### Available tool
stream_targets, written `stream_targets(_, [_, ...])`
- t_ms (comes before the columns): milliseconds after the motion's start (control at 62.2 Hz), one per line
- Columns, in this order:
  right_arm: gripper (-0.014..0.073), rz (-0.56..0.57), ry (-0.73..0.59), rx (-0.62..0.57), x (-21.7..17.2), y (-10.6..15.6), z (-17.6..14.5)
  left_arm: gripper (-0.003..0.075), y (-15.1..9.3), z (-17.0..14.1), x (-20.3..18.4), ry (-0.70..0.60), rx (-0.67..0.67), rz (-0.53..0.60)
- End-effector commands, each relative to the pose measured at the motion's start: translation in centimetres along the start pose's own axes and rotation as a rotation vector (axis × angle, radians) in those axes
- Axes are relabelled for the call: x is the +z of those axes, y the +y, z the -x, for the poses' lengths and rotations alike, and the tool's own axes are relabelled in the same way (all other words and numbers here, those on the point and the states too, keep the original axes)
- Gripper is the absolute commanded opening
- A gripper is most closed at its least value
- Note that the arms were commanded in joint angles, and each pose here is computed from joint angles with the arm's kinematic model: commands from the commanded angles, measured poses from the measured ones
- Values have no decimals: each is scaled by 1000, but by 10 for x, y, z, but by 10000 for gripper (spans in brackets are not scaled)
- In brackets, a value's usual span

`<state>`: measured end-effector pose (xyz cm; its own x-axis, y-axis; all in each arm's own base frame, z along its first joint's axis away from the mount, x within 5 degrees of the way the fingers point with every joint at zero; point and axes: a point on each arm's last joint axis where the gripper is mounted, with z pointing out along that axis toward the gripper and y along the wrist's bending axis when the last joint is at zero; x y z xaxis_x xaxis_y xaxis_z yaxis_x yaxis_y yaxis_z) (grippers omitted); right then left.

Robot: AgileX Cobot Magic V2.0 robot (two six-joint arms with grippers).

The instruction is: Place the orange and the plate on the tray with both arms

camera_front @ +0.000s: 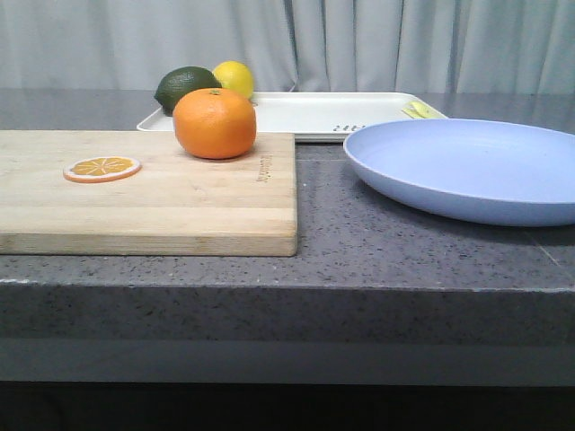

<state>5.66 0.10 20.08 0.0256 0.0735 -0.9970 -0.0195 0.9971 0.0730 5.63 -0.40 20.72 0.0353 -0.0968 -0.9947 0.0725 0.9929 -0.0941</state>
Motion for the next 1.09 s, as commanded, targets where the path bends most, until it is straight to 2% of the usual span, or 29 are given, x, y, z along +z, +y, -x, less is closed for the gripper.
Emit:
stream_targets(0, [-65,9,-124,-10,-3,1,17,-20,0,-1,-1,-72,-9,-11])
stream_targets(772, [-65,8,-108,-13,-3,1,15,-20,0,3,-1,-88,-16,-12])
stream_targets(917, [-65,12,-162,-12,-5,2,28,-20,-3,27,-5,-125,-37,-20])
stream_targets(1077, [-65,13,-202,-12,-13,4,60,-20,-8,68,-15,-122,-36,-31])
